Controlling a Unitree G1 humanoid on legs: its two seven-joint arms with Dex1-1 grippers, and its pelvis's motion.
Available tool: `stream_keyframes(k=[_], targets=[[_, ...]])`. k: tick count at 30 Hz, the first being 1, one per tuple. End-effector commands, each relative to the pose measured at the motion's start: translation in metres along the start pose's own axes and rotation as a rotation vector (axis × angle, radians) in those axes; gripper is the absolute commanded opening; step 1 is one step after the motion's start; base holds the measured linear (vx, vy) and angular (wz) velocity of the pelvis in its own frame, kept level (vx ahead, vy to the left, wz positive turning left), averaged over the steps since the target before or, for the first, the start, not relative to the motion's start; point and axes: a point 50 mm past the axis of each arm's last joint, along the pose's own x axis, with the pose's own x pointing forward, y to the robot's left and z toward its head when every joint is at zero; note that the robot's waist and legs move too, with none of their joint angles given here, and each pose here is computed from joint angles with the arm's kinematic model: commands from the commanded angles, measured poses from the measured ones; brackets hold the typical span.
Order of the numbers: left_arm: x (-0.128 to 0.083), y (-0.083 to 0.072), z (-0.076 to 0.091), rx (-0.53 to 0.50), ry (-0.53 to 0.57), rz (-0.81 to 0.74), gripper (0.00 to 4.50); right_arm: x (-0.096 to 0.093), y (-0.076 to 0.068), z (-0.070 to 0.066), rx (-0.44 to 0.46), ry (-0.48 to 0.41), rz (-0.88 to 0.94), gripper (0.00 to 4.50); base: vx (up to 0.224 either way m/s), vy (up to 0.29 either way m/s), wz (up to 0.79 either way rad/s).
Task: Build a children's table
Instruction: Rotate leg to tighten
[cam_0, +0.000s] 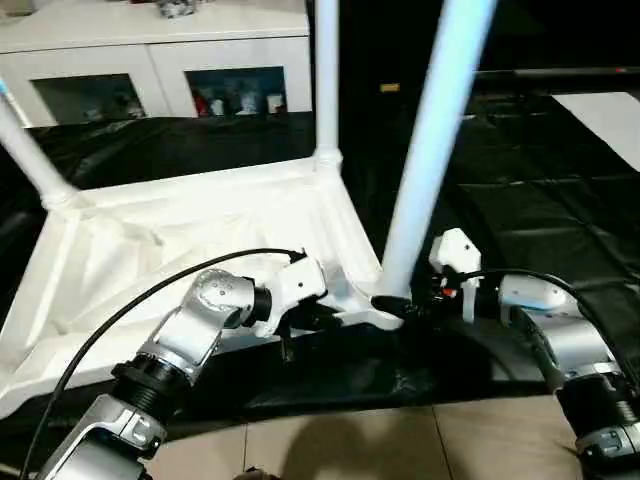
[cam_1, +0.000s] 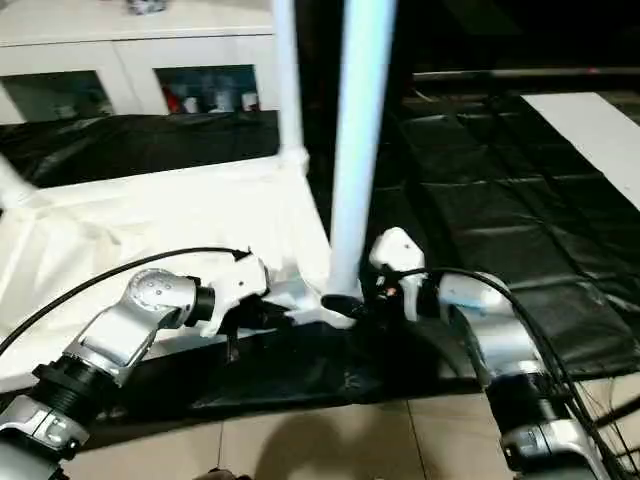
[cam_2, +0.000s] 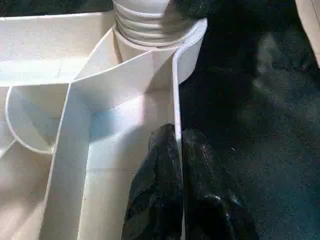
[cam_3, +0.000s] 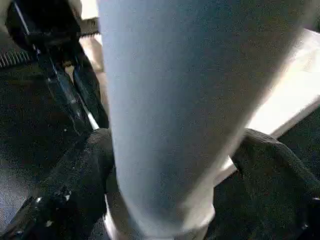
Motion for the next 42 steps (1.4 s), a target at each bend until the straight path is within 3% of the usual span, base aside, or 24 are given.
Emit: stream_keyframes(k=[1,12,14,16,26,40,41,42], targets=[[0.004,-0.009,-0.005,0.030,0.036,-0.075,0.00,0.001,-0.003,-0.001,-0.040,0.031,0.007,3.97,0.000,0.000,0.00],[0.003,-0.006,-0.006,0.046,0.041,-0.068,0.00,0.004,-0.006,-0.004,-0.092,0.044,0.046,3.97,0.000,0.000,0.00],[0.002,-0.005,-0.007,0.046,0.042,-0.067,0.00,0.005,-0.007,-0.004,-0.097,0.042,0.049,3.64,0.000,0.000,0.00],[0.002,-0.004,-0.007,0.046,0.042,-0.066,0.00,0.005,-0.007,-0.005,-0.098,0.044,0.056,3.64,0.000,0.000,0.00],[0.000,-0.001,-0.007,0.044,0.043,-0.062,0.00,0.007,-0.009,-0.004,-0.093,0.018,0.064,2.80,0.000,0.000,0.00],[-0.005,0.003,-0.010,0.036,0.048,-0.049,0.00,0.009,-0.011,-0.005,-0.126,-0.008,0.045,2.73,0.000,0.000,0.00],[-0.005,0.004,-0.010,0.036,0.048,-0.047,0.00,0.008,-0.012,-0.004,-0.082,-0.029,0.044,3.29,0.000,0.000,0.00],[-0.005,0.004,-0.010,0.037,0.048,-0.047,0.00,0.008,-0.013,-0.003,-0.054,-0.045,0.042,3.29,0.000,0.000,0.00]])
